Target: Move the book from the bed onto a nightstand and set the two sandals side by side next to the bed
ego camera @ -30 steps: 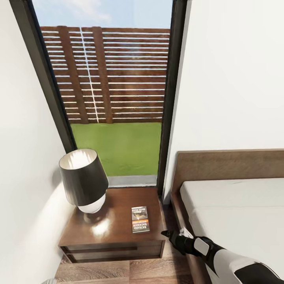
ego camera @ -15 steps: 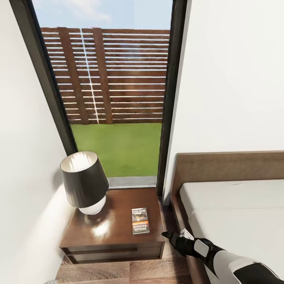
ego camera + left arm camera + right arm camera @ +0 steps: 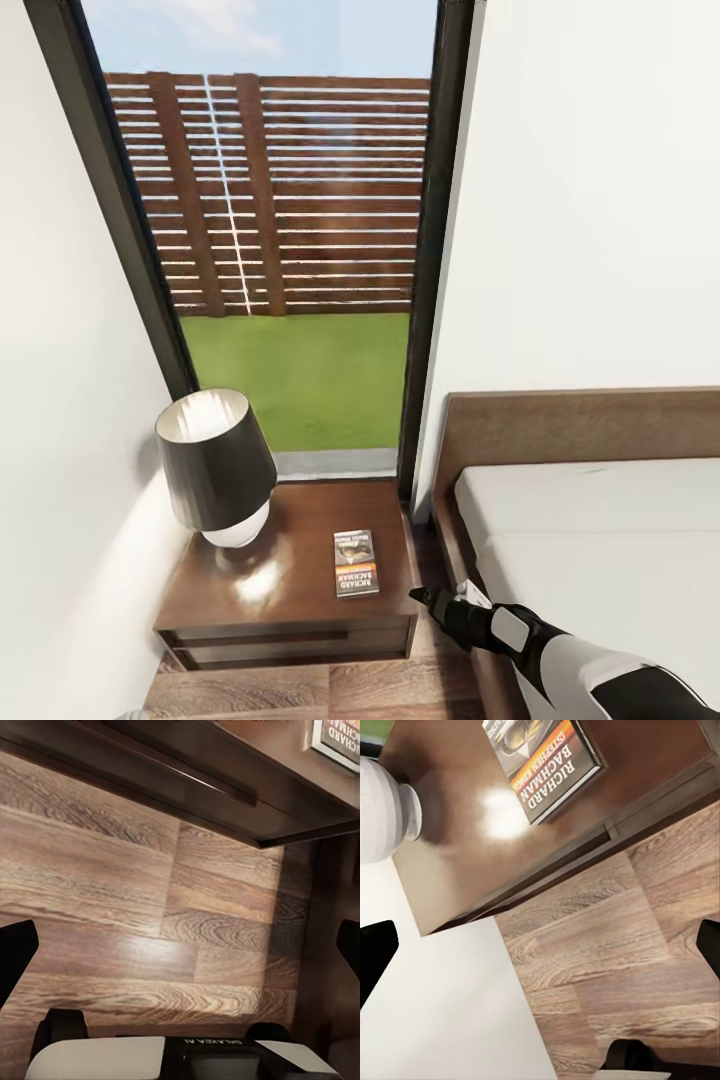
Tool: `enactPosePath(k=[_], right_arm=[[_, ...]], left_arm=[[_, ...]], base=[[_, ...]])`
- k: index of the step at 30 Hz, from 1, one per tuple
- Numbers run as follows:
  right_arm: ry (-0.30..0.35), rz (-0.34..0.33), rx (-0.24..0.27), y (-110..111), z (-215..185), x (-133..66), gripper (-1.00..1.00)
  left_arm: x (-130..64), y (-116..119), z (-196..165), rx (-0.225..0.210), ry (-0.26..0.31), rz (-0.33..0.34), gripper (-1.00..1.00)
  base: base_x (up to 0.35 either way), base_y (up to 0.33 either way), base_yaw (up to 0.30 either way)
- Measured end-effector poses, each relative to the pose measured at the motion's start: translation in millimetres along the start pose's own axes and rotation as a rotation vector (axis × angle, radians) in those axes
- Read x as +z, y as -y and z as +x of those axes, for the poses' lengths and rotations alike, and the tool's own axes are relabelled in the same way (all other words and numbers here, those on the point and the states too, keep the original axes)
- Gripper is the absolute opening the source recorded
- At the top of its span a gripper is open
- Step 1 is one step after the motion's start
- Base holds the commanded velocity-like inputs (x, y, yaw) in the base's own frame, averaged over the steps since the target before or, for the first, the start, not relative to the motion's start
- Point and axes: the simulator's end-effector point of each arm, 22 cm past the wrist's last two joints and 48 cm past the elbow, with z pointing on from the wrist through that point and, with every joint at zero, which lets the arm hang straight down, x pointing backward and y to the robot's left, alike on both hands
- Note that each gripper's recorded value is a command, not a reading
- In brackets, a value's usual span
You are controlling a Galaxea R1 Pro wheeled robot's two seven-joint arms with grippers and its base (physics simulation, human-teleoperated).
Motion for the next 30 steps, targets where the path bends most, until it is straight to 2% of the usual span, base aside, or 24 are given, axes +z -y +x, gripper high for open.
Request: enactPosePath(k=[7,12,17,24,30], right_arm=[[-0.004,0.006,0.001,-3.9,1.6,-7.3,1.00],[-0.013,0.022,0.008,-0.6,6.5,-13.1,1.00],[-0.030,0.047,0.016,10.4,19.4,-19.3,1.00],[-0.088,0.097,-0.012,34.4,52.6,-29.3,1.00],[-0.130,0.134,-0.002,57.5,86.2,-39.9,1.00]], left_arm=[[-8.3,3.1,-2.2,-0.001,-0.001,-0.005,1.00],[-14.4,-0.6,-2.9,0.000,-0.002,-0.034,1.00],[-20.0,-4.0,-3.6,0.000,-0.004,-0.064,1.00],[-22.5,2.3,2.6,0.000,-0.016,-0.084,1.00],[-30.1,-3.8,17.5,0.029,-0.055,-0.129,1.00]], base=[[0.000,0.000,0.000],[0.000,0.000,0.000],[0.000,0.000,0.000],[0.000,0.000,0.000],[0.000,0.000,0.000]])
